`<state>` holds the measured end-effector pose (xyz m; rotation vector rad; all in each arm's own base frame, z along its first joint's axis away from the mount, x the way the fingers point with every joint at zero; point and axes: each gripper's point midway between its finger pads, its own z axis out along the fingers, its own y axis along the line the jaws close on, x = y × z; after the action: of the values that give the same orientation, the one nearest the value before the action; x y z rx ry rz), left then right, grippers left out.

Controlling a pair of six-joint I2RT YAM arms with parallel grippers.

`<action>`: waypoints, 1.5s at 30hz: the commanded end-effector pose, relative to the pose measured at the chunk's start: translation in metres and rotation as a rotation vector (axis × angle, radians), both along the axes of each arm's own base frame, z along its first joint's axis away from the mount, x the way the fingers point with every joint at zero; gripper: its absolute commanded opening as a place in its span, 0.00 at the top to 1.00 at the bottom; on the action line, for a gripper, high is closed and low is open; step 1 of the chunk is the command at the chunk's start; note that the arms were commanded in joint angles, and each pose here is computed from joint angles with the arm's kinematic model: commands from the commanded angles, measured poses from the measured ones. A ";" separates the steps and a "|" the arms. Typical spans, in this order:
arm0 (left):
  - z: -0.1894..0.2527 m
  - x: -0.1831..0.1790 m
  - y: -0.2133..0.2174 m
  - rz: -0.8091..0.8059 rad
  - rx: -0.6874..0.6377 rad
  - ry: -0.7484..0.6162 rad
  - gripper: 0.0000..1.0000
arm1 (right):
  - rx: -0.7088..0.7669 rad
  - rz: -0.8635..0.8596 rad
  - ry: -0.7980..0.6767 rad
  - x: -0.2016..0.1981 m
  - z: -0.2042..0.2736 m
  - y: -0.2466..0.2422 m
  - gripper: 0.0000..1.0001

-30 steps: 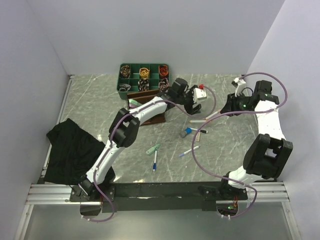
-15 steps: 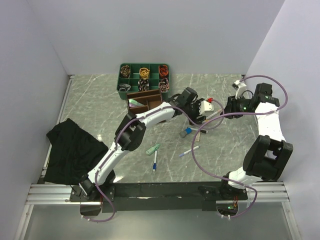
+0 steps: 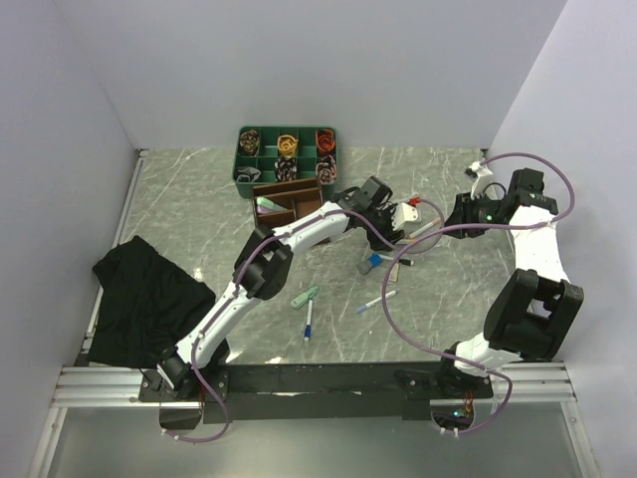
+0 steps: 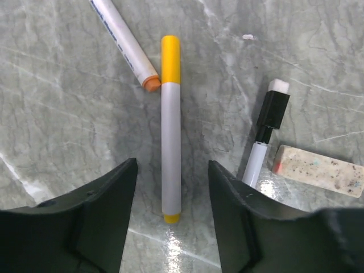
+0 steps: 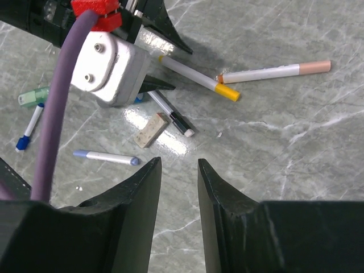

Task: Sort the stationery into containers
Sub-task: Pick up the pen from the center of the board, then place the pen in the storage box.

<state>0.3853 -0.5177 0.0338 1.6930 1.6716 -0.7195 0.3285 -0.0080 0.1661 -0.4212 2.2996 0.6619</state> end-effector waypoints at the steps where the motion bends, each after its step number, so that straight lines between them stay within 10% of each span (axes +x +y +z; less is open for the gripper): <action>1: -0.007 0.000 0.004 0.014 0.017 0.045 0.46 | 0.014 -0.011 -0.043 0.001 0.013 0.001 0.61; 15: 0.044 0.012 0.039 0.096 -0.126 0.135 0.98 | 0.184 -0.006 -0.012 -0.002 0.029 0.023 0.63; 22: 0.175 0.010 0.070 0.111 -0.415 0.288 0.99 | 0.258 0.003 -0.046 -0.001 0.066 0.032 0.62; 28: 0.237 -0.007 0.093 0.111 -0.557 0.422 0.99 | 0.624 -0.040 0.056 0.019 0.095 0.054 0.61; 33: 0.256 -0.024 0.094 0.074 -0.608 0.496 0.99 | 0.722 -0.040 -0.198 0.047 0.137 0.060 0.53; 36: 0.261 -0.025 0.093 0.072 -0.623 0.514 0.99 | 0.818 -0.014 -0.174 0.050 0.155 0.076 0.38; 45: 0.262 -0.018 0.093 0.083 -0.634 0.508 0.99 | 0.841 0.103 -0.188 0.034 0.168 0.112 0.36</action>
<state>0.3671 -0.4260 0.2832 1.0233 1.6256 -1.5220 0.3804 0.0894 0.3093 -0.0571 1.7009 1.4628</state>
